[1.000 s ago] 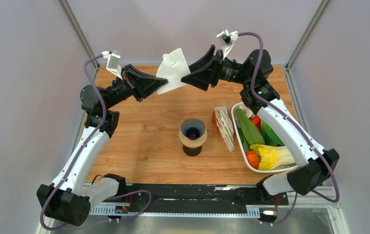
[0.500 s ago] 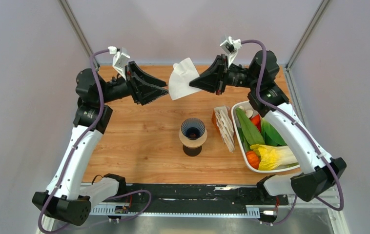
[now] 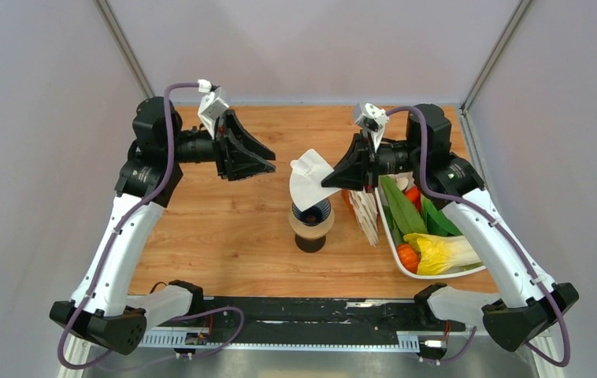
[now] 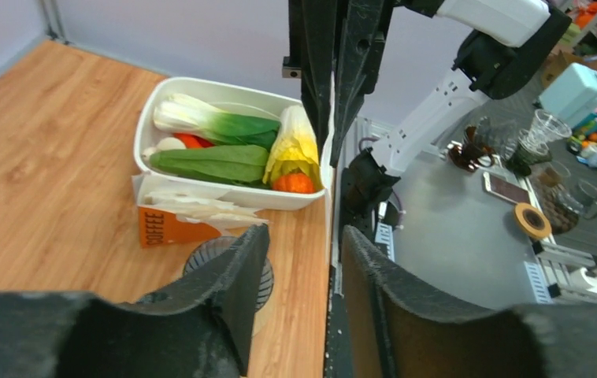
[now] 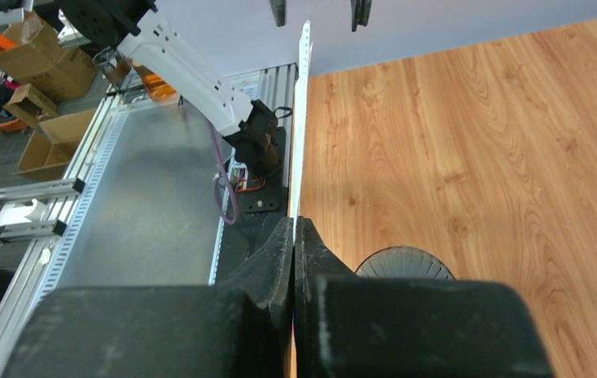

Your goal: Place the coffee filter in the dripper

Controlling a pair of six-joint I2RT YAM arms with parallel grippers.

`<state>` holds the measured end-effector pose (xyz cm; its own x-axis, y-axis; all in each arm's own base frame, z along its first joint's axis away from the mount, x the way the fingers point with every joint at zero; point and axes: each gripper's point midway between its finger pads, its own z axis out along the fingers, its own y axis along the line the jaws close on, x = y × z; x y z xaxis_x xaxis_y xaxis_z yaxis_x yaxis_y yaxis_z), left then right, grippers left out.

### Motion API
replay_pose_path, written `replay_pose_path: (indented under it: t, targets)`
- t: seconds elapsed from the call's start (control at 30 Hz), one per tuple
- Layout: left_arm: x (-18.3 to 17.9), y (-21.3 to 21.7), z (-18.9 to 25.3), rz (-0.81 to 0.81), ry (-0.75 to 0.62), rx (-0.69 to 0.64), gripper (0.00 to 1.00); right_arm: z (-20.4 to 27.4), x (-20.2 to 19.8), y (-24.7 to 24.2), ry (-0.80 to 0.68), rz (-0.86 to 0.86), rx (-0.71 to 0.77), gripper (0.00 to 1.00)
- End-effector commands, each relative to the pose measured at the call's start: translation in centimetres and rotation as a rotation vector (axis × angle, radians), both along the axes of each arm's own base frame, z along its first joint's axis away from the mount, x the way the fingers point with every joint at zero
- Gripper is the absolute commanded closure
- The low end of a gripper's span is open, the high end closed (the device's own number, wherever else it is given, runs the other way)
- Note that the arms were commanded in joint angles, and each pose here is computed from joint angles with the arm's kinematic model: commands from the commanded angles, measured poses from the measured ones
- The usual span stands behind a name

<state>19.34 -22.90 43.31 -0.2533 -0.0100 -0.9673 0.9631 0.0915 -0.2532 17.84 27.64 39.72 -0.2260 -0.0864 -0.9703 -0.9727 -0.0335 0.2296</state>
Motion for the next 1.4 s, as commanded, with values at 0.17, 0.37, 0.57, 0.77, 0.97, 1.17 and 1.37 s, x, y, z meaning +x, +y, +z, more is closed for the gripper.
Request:
replay_pose_path:
  t: [0.17, 0.37, 0.57, 0.77, 0.97, 1.17, 1.37]
  targets:
    - [-3.0, -2.2, 0.5, -0.098, -0.004, -0.005, 0.38, -0.7, -1.8, 0.6, -0.064, 0.080, -0.028, 1.00]
    - [-3.7, -3.8, -0.4, -0.142, -0.004, 0.015, 0.38, -0.5, -1.8, 1.1, -0.077, 0.088, -0.032, 1.00]
    - [-4.1, -4.6, -0.9, -0.169, 0.027, 0.010, 0.90, -0.3, -1.8, 1.5, -0.091, 0.096, -0.030, 1.00]
    - [-3.7, -5.0, -0.4, -0.156, 0.077, -0.037, 1.00, 0.3, -0.8, 2.8, -0.067, 0.093, -0.021, 0.64]
    - [-3.0, -5.0, -0.8, -0.097, 0.093, -0.038, 1.00, 1.4, -0.4, 3.8, -0.050, 0.122, -0.002, 0.57]
    - [-2.6, -4.6, -0.5, -0.063, 0.085, -0.041, 0.96, 0.3, -0.6, 3.9, -0.038, 0.141, -0.014, 1.00]
    - [-3.2, -2.2, -1.2, -0.110, 0.068, -0.005, 0.58, 0.3, -1.3, 3.5, -0.057, 0.160, -0.007, 1.00]
